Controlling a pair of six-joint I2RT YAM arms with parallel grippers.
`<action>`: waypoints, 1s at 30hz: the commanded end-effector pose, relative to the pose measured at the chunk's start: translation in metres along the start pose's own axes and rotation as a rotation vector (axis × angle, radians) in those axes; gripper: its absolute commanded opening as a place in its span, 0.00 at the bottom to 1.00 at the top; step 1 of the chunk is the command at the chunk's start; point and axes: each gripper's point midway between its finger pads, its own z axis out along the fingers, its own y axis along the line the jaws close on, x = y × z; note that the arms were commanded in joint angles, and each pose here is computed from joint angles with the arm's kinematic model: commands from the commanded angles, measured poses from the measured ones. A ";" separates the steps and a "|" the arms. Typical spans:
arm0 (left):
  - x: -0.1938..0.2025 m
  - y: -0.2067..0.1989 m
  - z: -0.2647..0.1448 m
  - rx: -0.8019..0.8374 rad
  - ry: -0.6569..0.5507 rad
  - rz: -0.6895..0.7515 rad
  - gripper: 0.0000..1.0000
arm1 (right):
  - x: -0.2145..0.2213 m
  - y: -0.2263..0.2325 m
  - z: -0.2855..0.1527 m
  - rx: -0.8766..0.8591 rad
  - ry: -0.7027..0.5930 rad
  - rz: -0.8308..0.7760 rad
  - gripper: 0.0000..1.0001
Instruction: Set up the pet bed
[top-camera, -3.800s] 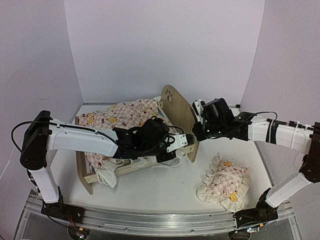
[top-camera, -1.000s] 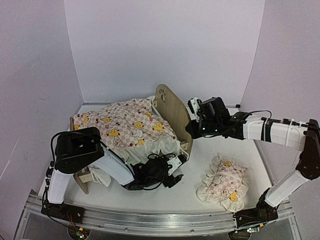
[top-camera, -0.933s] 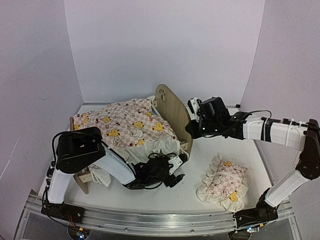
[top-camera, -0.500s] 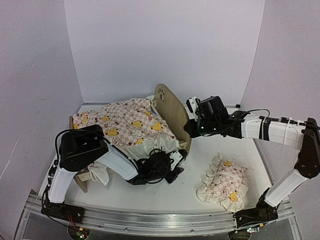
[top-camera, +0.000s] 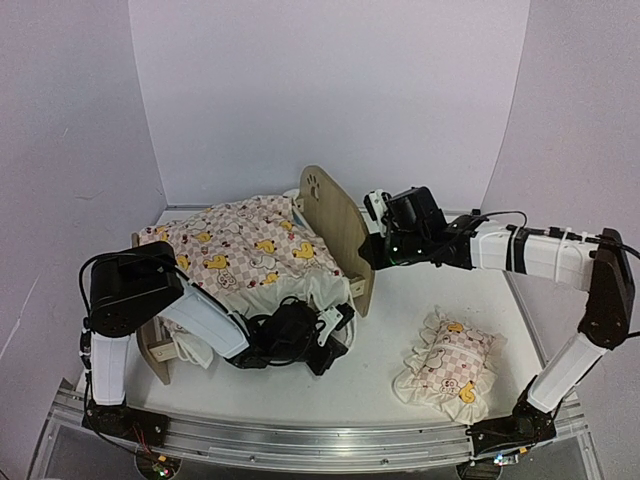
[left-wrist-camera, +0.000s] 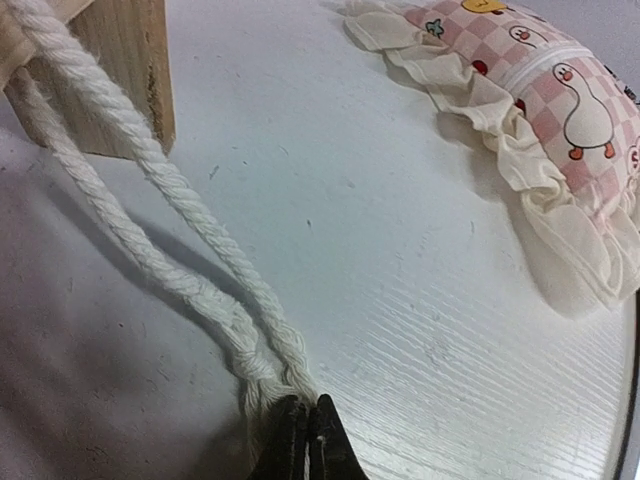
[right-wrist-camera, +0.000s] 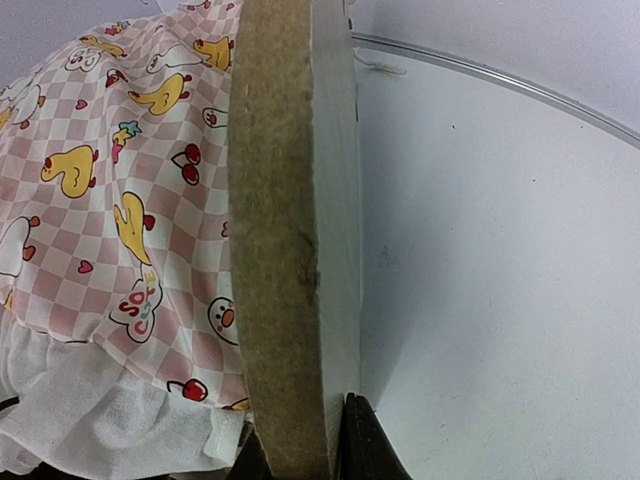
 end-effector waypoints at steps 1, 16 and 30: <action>-0.019 -0.022 -0.017 0.110 -0.051 -0.055 0.00 | -0.043 0.056 -0.045 -0.264 -0.084 0.146 0.08; -0.041 -0.029 -0.020 0.165 -0.115 -0.072 0.00 | 0.031 0.022 -0.095 -0.151 0.105 0.059 0.66; -0.038 -0.020 -0.033 0.113 -0.121 -0.069 0.04 | 0.096 0.038 -0.084 -0.222 0.237 0.086 0.62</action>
